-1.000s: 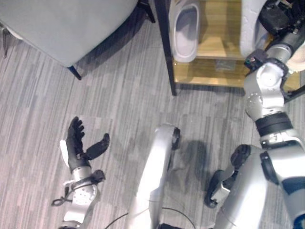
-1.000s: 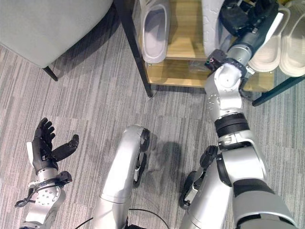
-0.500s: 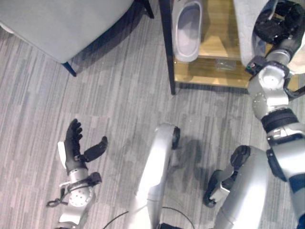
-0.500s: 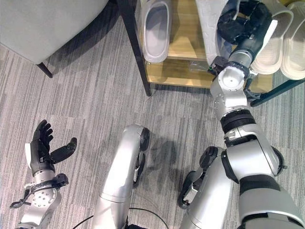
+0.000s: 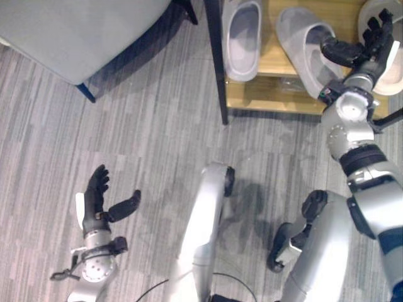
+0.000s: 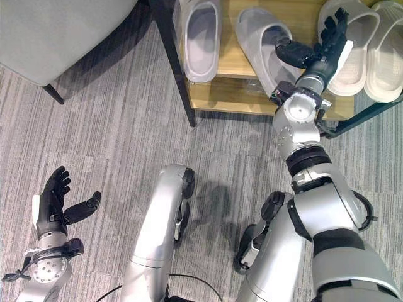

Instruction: Arrange the slippers neatly on the shoe rack.

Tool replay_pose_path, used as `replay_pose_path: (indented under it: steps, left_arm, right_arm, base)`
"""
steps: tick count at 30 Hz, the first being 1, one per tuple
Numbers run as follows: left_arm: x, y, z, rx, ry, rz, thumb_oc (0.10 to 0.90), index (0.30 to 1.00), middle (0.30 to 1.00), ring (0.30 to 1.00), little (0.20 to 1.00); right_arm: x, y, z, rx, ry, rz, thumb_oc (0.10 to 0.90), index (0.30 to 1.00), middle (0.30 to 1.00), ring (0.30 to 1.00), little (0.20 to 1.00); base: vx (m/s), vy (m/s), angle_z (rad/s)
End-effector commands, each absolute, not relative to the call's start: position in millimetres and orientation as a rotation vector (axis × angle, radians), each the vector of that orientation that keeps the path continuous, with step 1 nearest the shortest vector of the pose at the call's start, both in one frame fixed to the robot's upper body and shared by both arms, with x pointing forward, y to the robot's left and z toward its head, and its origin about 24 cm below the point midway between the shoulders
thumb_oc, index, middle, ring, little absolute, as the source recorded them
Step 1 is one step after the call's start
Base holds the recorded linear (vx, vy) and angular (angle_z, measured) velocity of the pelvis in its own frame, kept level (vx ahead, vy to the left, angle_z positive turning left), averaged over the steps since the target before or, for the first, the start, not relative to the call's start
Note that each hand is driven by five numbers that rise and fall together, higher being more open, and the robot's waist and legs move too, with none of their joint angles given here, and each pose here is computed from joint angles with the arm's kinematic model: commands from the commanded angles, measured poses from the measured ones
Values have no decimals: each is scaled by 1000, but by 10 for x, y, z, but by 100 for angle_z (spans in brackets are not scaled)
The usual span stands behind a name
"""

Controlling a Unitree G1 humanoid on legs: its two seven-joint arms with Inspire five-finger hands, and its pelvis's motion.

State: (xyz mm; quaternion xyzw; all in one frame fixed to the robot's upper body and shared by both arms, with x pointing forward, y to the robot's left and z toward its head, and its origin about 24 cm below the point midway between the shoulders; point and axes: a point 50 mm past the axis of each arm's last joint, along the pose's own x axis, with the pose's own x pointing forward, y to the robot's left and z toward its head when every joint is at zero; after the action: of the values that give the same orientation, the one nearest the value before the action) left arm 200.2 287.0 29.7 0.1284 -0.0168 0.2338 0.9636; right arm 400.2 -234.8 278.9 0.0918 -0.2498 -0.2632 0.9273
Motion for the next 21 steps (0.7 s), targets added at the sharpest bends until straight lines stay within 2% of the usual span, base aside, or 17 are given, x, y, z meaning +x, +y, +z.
replay_pose_path:
  steps: [1, 9, 21]
  left_arm:
    - [2046, 2973, 516, 290, -131, 464, 800, 900, 900, 900, 900]
    - [2113, 3005, 499, 307, -104, 441, 800, 900, 900, 900, 900]
    - [2215, 2921, 362, 371, -54, 378, 800, 900, 900, 900, 900]
  right_arm:
    - [3774, -2040, 3651, 359, -856, -365, 800, 900, 900, 900, 900]
    - [3731, -1802, 3699, 395, -877, -190, 800, 900, 900, 900, 900]
    - [3578, -1771, 3733, 385, -998, -176, 800, 900, 900, 900, 900]
  base:
    - [0, 0, 0]
    - [0, 0, 0]
    - [-6, 0, 0]
